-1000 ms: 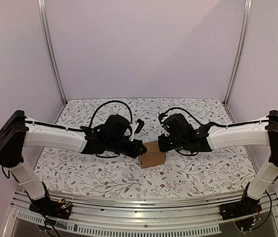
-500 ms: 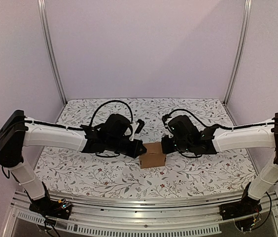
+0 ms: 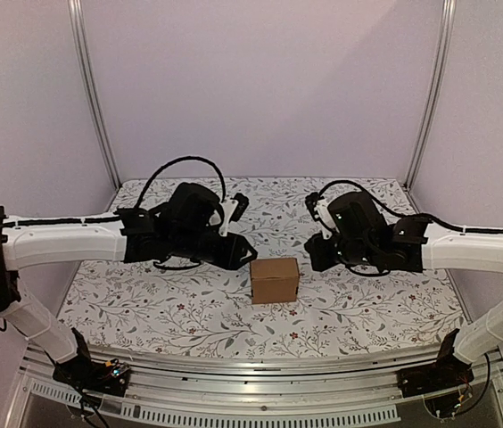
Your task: Fold the paper box
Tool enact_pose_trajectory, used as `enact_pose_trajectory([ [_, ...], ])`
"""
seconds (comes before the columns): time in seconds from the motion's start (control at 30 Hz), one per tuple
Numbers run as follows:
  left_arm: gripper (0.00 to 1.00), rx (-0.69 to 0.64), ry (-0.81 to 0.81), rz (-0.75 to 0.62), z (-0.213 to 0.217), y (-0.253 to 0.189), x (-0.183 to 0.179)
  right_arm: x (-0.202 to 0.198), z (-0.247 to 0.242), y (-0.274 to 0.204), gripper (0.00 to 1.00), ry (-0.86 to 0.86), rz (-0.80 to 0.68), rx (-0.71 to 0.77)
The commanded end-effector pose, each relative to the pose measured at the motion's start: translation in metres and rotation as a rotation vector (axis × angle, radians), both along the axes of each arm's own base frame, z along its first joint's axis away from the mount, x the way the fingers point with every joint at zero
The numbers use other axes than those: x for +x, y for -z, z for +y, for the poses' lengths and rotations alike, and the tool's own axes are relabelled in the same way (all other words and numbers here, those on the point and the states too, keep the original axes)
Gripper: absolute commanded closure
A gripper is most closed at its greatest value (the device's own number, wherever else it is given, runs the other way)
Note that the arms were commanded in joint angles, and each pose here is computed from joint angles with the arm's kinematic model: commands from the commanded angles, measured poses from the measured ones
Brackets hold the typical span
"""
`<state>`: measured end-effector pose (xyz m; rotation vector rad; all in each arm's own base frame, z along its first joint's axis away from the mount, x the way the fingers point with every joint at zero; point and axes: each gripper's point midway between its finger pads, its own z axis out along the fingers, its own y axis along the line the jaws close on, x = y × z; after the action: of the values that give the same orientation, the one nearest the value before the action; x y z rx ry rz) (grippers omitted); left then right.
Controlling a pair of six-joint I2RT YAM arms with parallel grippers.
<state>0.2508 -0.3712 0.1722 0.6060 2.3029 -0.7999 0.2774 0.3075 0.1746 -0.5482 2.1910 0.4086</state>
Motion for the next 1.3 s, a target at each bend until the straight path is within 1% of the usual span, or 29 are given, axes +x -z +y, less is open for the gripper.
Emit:
enact_pose_trajectory([
  [0.0, 0.91, 0.068, -0.041, -0.042, 0.020, -0.007, 0.013, -0.026, 0.002, 0.000, 1.00, -0.150, 0.050, -0.025],
  [0.03, 1.00, 0.078, -0.043, -0.041, 0.021, -0.005, 0.016, -0.031, 0.003, 0.002, 1.00, -0.176, 0.063, -0.024],
  [0.2, 1.00, 0.055, -0.005, -0.018, 0.008, 0.010, 0.032, -0.063, 0.017, 0.021, 1.00, -0.281, 0.135, -0.019],
  [0.4, 1.00, 0.083, -0.004, -0.021, -0.010, 0.028, 0.059, -0.075, 0.028, 0.057, 1.00, -0.278, 0.205, -0.040],
  [0.6, 1.00, 0.101, 0.040, 0.036, -0.030, 0.056, 0.071, -0.060, 0.028, 0.075, 1.00, -0.185, 0.210, -0.070],
  [0.77, 1.00, 0.111, 0.060, 0.094, -0.034, 0.073, 0.066, -0.039, 0.029, 0.071, 1.00, -0.109, 0.157, -0.093],
  [0.87, 1.00, 0.110, 0.067, 0.130, -0.033, 0.077, 0.059, -0.027, 0.030, 0.071, 1.00, -0.076, 0.157, -0.087],
  [1.07, 1.00, 0.108, 0.060, 0.178, -0.026, 0.084, 0.048, -0.013, 0.043, 0.066, 1.00, -0.079, 0.146, -0.053],
  [1.27, 1.00, 0.112, 0.047, 0.190, -0.016, 0.085, 0.039, -0.009, 0.057, 0.066, 1.00, -0.099, 0.154, -0.036],
])
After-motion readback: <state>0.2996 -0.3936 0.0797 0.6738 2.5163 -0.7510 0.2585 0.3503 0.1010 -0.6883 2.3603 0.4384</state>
